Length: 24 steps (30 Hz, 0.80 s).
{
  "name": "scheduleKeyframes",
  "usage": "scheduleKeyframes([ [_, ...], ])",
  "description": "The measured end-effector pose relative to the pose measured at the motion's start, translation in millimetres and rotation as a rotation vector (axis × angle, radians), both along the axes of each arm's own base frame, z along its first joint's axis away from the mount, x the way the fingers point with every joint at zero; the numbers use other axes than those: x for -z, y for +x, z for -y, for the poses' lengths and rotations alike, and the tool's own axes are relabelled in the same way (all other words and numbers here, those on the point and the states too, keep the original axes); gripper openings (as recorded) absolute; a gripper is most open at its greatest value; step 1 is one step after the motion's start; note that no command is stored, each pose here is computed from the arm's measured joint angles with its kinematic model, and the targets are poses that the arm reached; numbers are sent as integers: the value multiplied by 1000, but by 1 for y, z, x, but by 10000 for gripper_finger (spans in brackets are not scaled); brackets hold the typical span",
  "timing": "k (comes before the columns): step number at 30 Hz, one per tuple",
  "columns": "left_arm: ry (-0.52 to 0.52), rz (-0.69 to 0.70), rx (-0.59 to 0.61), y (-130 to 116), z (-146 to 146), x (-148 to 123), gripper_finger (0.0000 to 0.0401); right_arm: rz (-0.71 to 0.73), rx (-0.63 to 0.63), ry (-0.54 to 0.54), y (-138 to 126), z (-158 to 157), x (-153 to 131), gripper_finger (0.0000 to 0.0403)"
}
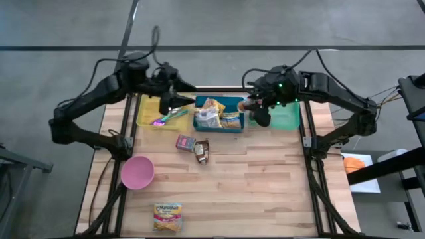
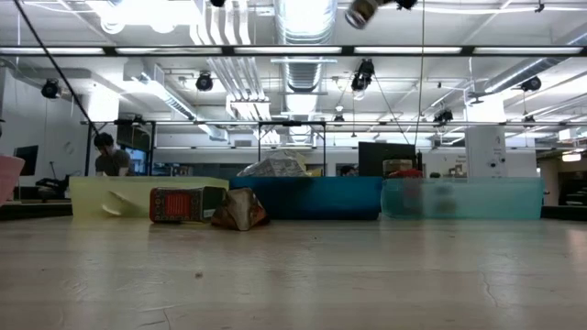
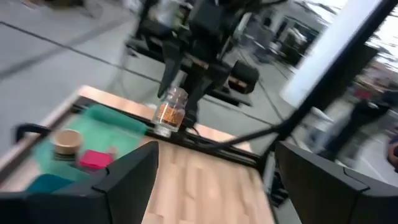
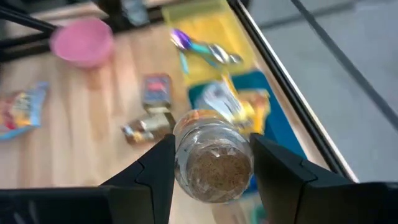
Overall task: Pick & Place Food Item
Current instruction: Put the brown seasoning bottle into the light green bin
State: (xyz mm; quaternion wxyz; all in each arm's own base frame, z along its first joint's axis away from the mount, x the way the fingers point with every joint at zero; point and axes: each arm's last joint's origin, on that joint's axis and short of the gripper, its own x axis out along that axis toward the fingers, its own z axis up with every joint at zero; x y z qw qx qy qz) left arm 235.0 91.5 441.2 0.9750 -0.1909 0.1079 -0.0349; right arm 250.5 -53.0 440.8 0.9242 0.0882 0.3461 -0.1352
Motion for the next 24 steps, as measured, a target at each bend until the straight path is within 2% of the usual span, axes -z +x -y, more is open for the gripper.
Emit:
scheduleKeyframes([
  [4,6,45,-53,-22,9,9,327,-48,107,27,-16,13,15,167],
  [9,-62,160,-67,-43,19,31,327,-79,278,99,-47,30,42,167],
  [15,-153,190,-94,-57,24,56,327,-133,542,222,-78,54,80,167],
  [18,-167,186,-96,-60,26,59,327,-166,635,260,-83,68,94,167],
  [24,-159,195,-91,-61,26,57,327,-292,710,312,-70,100,120,167],
])
